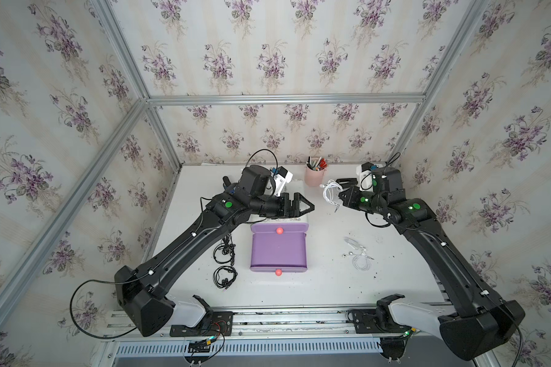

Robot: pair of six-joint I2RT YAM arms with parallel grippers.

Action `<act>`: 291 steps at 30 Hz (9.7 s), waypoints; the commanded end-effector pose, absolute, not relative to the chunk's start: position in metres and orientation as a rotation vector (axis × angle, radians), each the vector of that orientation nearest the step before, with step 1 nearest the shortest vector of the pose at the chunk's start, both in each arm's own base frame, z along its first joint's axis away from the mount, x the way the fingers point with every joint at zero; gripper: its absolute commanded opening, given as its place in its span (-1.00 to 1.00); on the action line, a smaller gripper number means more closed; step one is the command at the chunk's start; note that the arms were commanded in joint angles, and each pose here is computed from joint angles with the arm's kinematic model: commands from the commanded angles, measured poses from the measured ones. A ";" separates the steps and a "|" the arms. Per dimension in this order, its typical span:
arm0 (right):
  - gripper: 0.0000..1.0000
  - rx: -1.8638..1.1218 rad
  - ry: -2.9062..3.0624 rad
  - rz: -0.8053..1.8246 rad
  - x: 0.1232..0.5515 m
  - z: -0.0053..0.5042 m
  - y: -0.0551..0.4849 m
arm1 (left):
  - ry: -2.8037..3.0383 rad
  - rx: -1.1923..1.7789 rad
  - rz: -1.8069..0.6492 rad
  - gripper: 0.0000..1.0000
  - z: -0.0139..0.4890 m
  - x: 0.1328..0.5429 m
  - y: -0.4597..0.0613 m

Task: Place the wired earphones into the drawer by color
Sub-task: Pick up the wired earphones from the center of the board, then place the wired earphones in the drawer, then pick up the wired earphones from the center of the board.

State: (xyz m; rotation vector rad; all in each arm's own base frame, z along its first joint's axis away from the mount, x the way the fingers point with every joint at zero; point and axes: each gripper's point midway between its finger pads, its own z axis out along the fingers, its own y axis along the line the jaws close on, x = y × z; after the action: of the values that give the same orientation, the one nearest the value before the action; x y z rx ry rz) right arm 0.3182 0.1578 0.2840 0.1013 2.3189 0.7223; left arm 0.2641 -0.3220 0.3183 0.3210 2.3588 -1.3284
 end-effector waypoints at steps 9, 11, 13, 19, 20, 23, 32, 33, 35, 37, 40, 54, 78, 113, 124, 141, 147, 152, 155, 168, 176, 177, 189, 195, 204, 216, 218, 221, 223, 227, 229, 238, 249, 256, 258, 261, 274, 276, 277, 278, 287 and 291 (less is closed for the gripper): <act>-1.00 0.049 2.312 0.945 0.289 0.296 0.210 | 2.312 0.259 -1.364 0.96 0.312 0.279 -0.347; -1.00 0.040 2.305 0.965 0.289 0.298 0.216 | 2.331 0.239 -1.353 0.95 0.305 0.279 -0.349; -1.00 0.034 2.311 0.971 0.289 0.297 0.222 | 2.333 0.204 -1.357 0.94 0.300 0.281 -0.349; -1.00 -0.008 2.318 1.009 0.281 0.294 0.242 | 2.354 0.122 -1.322 0.55 0.288 0.284 -0.348; -1.00 -0.011 2.321 1.008 0.280 0.294 0.243 | 2.349 0.100 -1.302 0.51 0.288 0.286 -0.345; -1.00 -0.012 2.323 1.013 0.277 0.293 0.245 | 2.332 0.067 -1.279 0.40 0.291 0.290 -0.341; -1.00 -0.002 2.323 1.024 0.272 0.290 0.248 | 2.328 0.029 -1.239 -0.14 0.291 0.292 -0.336; -1.00 -0.002 2.323 1.026 0.272 0.290 0.248 | 2.326 0.028 -1.237 -0.21 0.292 0.292 -0.335; -1.00 -0.003 2.323 1.025 0.272 0.290 0.249 | 2.331 0.026 -1.225 -0.45 0.292 0.291 -0.333; -1.00 -0.003 2.323 1.028 0.272 0.290 0.249 | 2.338 0.029 -1.221 -0.62 0.290 0.290 -0.333; -1.00 -0.009 2.322 1.039 0.271 0.291 0.252 | 2.331 0.011 -1.191 -0.70 0.290 0.294 -0.329; 0.00 -0.036 2.290 1.076 0.266 0.307 0.255 | 2.313 0.059 -1.155 -1.00 0.313 0.268 -0.303; 0.47 0.080 2.258 0.921 0.273 0.332 0.196 | 2.473 -0.259 -1.189 -1.00 0.210 0.153 -0.211; 0.48 0.389 2.534 0.559 0.242 0.185 0.092 | 2.375 -0.538 -1.115 -1.00 0.166 0.223 -0.234; 0.48 0.397 2.569 0.526 0.240 0.168 0.089 | 2.400 -0.553 -1.095 -0.96 0.151 0.222 -0.233; 0.47 0.433 2.676 0.313 0.236 0.126 0.067 | 2.416 -0.509 -1.104 -0.17 0.155 0.218 -0.235; 0.45 0.400 2.739 0.265 0.242 0.107 0.068 | 2.404 -0.450 -1.136 0.52 0.179 0.215 -0.238; 0.44 0.385 2.777 0.235 0.245 0.092 0.067 | 2.403 -0.425 -1.142 0.60 0.190 0.210 -0.236; 0.42 0.376 2.791 0.218 0.246 0.087 0.067 | 2.403 -0.422 -1.140 0.62 0.191 0.207 -0.232; 0.35 0.359 2.803 0.202 0.252 0.084 0.067 | 2.402 -0.390 -1.141 0.65 0.204 0.199 -0.227; 0.32 0.329 2.838 0.114 0.253 0.078 0.060 | 2.346 -0.278 -1.206 0.71 0.245 0.193 -0.229; 0.31 0.324 2.841 0.104 0.253 0.077 0.059 | 2.335 -0.255 -1.210 0.71 0.251 0.193 -0.230; 0.20 0.243 2.924 0.016 0.255 0.058 0.060 | 2.305 -0.157 -1.158 0.77 0.269 0.190 -0.224; 0.16 0.227 2.951 -0.018 0.260 0.050 0.061 | 2.314 -0.165 -1.150 0.78 0.264 0.190 -0.222; 0.12 0.224 2.961 -0.054 0.269 0.046 0.061 | 2.327 -0.177 -1.134 0.79 0.258 0.191 -0.221; -0.18 0.201 2.980 -0.098 0.275 0.042 0.062 | 2.330 -0.190 -1.125 0.80 0.256 0.192 -0.219; -0.23 0.198 2.977 -0.103 0.276 0.043 0.062 | 2.332 -0.193 -1.118 0.79 0.256 0.191 -0.218; -0.32 0.189 2.978 -0.108 0.277 0.044 0.062 | 2.335 -0.197 -1.114 0.80 0.254 0.192 -0.217; -0.41 0.181 2.981 -0.108 0.278 0.044 0.062 | 2.333 -0.199 -1.114 0.80 0.255 0.192 -0.218; -0.56 0.172 2.990 -0.104 0.278 0.043 0.063 | 2.333 -0.200 -1.111 0.80 0.255 0.193 -0.217; -0.68 0.169 2.999 -0.104 0.277 0.041 0.063 | 2.337 -0.199 -1.107 0.80 0.254 0.193 -0.218; -0.94 0.167 2.941 -0.096 0.286 0.068 0.064 | 2.337 -0.195 -1.103 0.80 0.254 0.193 -0.217; -1.00 0.125 2.727 0.212 0.301 0.174 0.092 | 2.297 -0.146 -1.133 0.81 0.271 0.196 -0.224; -1.00 -0.104 2.355 0.912 0.277 0.293 0.166 | 2.146 -0.005 -1.230 0.89 0.312 0.205 -0.244; -1.00 -0.193 2.219 1.116 0.260 0.330 0.185 | 2.071 0.054 -1.271 0.90 0.328 0.208 -0.251; -1.00 -0.294 2.064 1.329 0.236 0.370 0.200 | 1.981 0.119 -1.329 0.92 0.348 0.214 -0.260; -1.00 -0.411 1.848 1.677 0.182 0.402 0.214 | 1.701 0.361 -1.654 0.93 0.399 0.228 -0.301; -1.00 -0.410 1.847 1.683 0.180 0.401 0.215 | 1.709 0.389 -1.679 0.93 0.396 0.231 -0.309; -1.00 -0.411 1.846 1.688 0.179 0.400 0.216 | 1.702 0.397 -1.691 0.93 0.397 0.233 -0.312; -1.00 -0.411 1.851 1.692 0.178 0.398 0.218 | 1.678 0.414 -1.711 0.93 0.400 0.233 -0.315; -1.00 -0.421 1.864 1.704 0.177 0.394 0.223 | 1.653 0.579 -1.763 0.92 0.404 0.231 -0.338; -1.00 -0.420 1.869 1.700 0.179 0.393 0.224 | 1.698 0.632 -1.771 0.92 0.389 0.227 -0.345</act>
State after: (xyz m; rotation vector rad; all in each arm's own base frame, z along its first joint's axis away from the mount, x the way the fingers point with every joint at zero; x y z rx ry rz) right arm 0.1779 0.2235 0.3875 -0.4047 1.8973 1.7076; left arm 0.2370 -0.3420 0.3883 0.5365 1.7292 -1.7559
